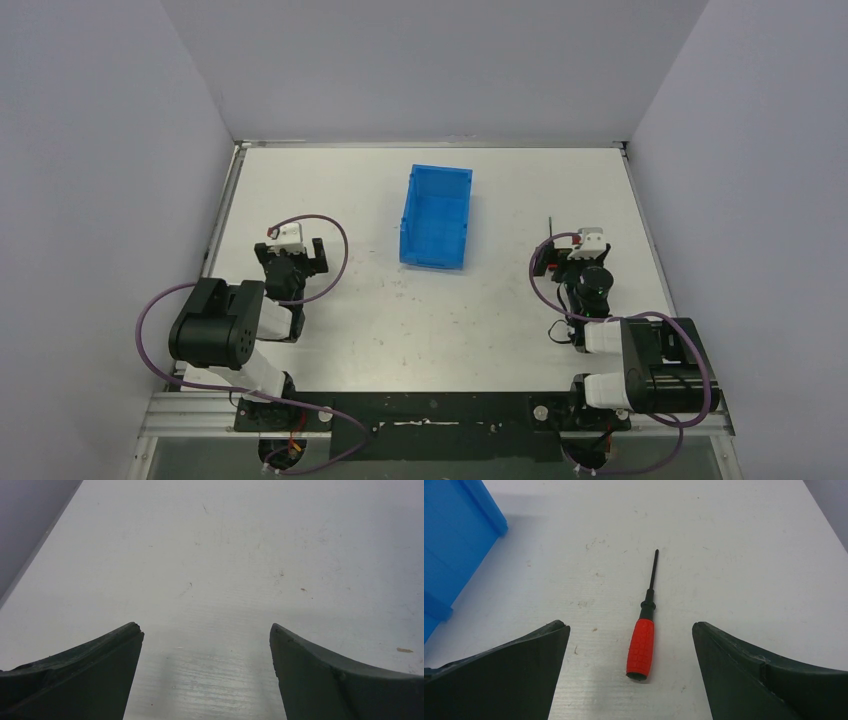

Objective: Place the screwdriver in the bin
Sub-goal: Pick up the screwdriver from the center of the board.

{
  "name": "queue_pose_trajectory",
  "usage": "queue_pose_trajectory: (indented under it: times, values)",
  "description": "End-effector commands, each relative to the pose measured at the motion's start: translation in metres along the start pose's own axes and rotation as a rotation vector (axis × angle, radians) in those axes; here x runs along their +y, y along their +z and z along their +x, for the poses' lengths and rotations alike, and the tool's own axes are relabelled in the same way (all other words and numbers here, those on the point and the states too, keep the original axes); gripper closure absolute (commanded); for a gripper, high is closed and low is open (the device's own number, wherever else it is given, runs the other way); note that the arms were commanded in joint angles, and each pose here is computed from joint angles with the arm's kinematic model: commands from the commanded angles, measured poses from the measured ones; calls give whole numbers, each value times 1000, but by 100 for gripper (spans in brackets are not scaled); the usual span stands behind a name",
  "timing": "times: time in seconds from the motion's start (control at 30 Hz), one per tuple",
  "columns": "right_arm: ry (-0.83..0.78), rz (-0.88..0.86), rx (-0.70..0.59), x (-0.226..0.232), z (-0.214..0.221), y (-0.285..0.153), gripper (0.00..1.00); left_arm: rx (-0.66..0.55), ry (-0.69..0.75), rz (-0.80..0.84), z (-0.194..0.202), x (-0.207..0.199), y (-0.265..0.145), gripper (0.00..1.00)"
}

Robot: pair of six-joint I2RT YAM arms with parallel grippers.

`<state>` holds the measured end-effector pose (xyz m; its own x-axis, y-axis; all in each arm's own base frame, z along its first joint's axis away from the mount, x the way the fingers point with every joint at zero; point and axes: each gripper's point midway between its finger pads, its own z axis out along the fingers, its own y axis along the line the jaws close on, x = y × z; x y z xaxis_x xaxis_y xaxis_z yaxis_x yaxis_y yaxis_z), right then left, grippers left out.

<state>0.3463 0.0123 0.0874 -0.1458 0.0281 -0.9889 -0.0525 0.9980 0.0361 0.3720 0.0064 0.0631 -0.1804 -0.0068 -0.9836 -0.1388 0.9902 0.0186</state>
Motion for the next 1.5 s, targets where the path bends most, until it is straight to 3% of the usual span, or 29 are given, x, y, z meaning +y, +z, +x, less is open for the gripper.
queue_pose_trajectory:
  times: [0.0, 0.4, 1.2, 1.47]
  values:
    - [-11, -10, -33, 2, -16, 10, 0, -40, -21, -5, -12, 0, 6, 3]
    - [-21, -14, 7, 5, -58, 16, 0, -40, -21, -5, -12, 0, 6, 3]
    - [66, 60, 102, 2, -252, 25, 0, -40, -21, -5, -12, 0, 6, 3]
    - [92, 94, 252, -2, -259, 33, 0, -40, -21, -4, -12, 0, 6, 3]
